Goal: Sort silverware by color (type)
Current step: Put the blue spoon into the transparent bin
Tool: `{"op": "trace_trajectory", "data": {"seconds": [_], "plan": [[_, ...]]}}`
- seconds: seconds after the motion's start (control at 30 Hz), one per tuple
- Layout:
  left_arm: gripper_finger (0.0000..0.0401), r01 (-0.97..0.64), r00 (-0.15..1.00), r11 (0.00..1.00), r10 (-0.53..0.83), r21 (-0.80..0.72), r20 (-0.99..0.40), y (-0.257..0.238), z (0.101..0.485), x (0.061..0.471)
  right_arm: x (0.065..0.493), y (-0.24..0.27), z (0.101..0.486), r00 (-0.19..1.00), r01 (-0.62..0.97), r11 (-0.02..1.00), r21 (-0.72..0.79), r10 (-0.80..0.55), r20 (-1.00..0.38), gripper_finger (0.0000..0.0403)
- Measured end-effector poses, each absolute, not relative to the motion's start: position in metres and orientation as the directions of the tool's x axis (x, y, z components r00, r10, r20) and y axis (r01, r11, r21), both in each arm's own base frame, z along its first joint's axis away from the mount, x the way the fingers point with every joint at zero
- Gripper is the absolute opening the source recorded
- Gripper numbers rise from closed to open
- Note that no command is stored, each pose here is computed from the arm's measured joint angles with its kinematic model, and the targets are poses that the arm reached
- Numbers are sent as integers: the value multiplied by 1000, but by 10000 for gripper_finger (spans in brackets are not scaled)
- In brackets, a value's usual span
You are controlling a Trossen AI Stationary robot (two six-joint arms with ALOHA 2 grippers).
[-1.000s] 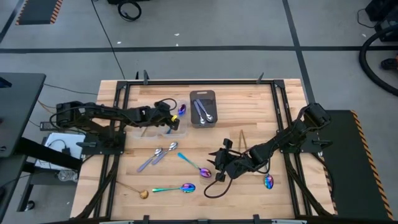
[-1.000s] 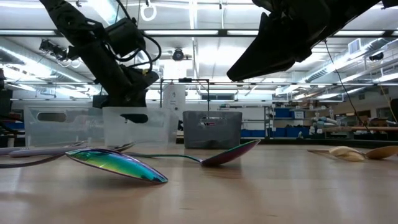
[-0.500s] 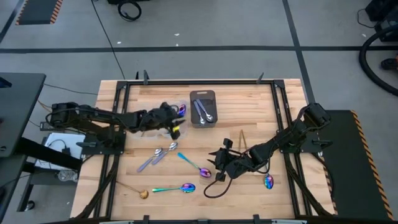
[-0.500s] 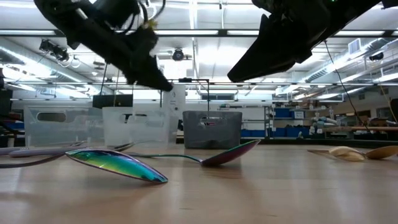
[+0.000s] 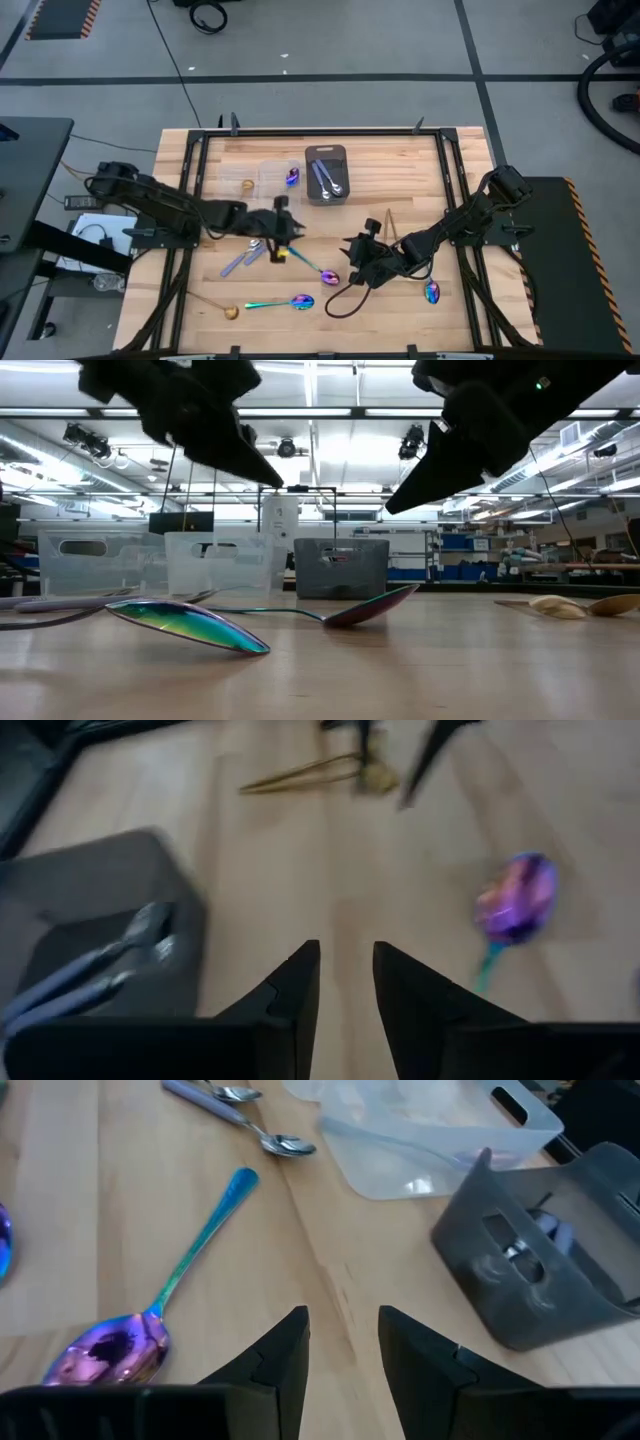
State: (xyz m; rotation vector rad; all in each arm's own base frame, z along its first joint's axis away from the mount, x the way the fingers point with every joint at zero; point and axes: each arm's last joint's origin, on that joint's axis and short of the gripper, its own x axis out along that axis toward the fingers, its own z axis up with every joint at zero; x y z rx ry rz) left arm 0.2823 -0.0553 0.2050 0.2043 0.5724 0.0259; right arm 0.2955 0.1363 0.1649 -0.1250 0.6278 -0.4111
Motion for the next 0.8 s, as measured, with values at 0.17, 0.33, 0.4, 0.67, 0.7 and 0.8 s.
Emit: {"op": "trace_trajectory", "data": {"seconds": [0.17, 0.33, 0.4, 0.67, 0.7, 0.8], "plan": [[103, 119, 791, 976, 17, 180, -612, -71, 211, 303, 295, 136, 165, 730, 342, 908, -241, -418, -541, 132], [103, 168, 749, 981, -63, 96, -660, -79, 204, 322, 292, 135, 163, 710, 356, 898, -258, -439, -550, 132], [103, 193, 726, 979, -95, 69, -681, -82, 196, 327, 292, 135, 162, 705, 354, 897, -265, -442, -555, 132], [102, 273, 634, 962, -188, -11, -750, -87, 163, 336, 289, 133, 160, 684, 360, 891, -276, -453, -571, 132], [102, 279, 626, 960, -192, -13, -755, -88, 159, 337, 289, 133, 160, 685, 360, 892, -275, -453, -571, 132], [102, 320, 609, 947, -191, 18, -770, -89, 149, 339, 289, 133, 160, 686, 360, 892, -273, -452, -570, 132]]}}
